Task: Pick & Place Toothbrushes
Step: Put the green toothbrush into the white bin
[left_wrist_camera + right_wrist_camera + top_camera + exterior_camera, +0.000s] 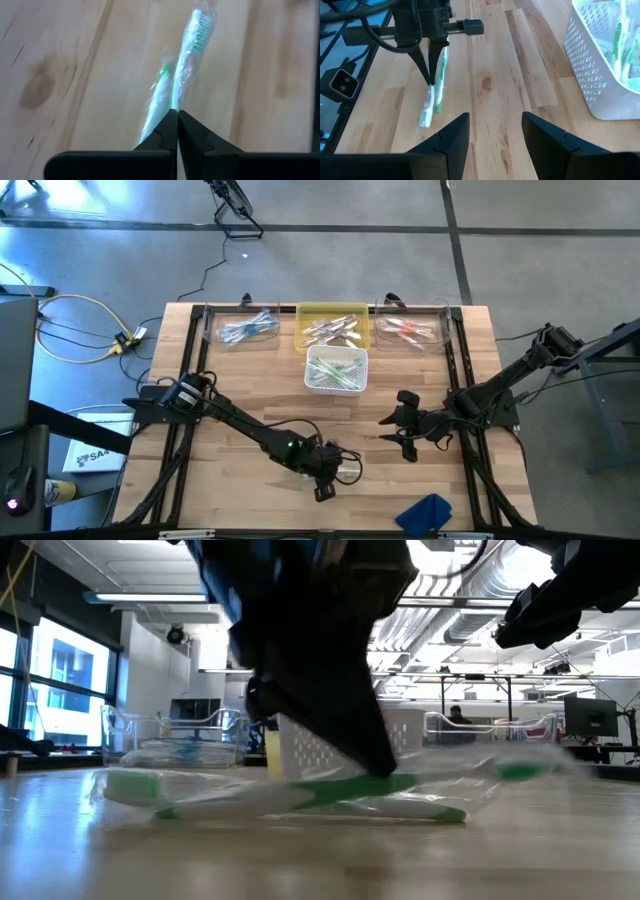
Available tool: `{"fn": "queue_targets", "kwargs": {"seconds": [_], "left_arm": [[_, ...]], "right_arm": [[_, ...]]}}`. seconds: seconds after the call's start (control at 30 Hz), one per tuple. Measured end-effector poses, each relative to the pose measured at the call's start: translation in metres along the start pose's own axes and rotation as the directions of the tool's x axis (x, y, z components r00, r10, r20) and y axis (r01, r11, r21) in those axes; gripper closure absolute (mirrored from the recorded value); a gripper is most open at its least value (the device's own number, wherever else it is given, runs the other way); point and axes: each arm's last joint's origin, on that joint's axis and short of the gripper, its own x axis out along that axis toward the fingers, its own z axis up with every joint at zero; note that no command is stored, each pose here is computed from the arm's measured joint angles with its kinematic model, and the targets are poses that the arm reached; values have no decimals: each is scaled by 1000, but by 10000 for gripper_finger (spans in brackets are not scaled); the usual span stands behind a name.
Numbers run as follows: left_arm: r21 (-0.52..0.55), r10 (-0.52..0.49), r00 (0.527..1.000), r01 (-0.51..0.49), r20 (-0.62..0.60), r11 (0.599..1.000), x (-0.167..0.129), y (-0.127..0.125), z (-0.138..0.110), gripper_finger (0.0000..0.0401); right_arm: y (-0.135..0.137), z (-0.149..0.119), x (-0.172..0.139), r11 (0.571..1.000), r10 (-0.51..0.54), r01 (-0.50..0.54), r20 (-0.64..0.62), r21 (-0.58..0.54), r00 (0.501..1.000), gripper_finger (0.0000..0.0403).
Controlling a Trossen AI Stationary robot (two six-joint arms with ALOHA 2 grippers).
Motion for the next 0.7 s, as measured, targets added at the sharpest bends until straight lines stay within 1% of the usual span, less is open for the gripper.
{"fn": "queue_targets", "kwargs": {"seconds": [0.17, 0.33, 0.37, 0.43, 0.47, 0.53, 0.6, 0.7], "left_arm": [[47, -64, 995, 60, 76, 997, -7, -7, 9, 401], [98, -63, 990, 51, 123, 994, -26, -11, 20, 401], [118, -51, 991, 37, 120, 992, -31, -12, 22, 401], [160, -59, 988, 36, 141, 986, -41, -17, 32, 401], [182, -50, 987, 22, 156, 983, -46, -19, 39, 401], [239, -1, 988, -37, 157, 970, -63, -20, 51, 401], [271, 36, 980, -90, 197, 958, -79, -22, 69, 401], [326, 164, 965, -226, 206, 918, -103, -15, 89, 401]], "right_arm": [[2, -1, 0, 998, 60, -60, -33, 0, 998, 229], [3, -3, 0, 992, 124, -125, -84, -1, 989, 229], [3, -4, 0, 991, 135, -136, -94, -1, 986, 229], [4, -5, 0, 988, 151, -152, -110, -1, 982, 229], [4, -5, -1, 988, 156, -157, -120, -1, 980, 229], [4, -5, -1, 987, 162, -164, -122, 0, 979, 229], [4, -5, -1, 987, 163, -164, -121, 0, 979, 229], [4, -5, -1, 986, 164, -165, -118, 1, 979, 229]]}}
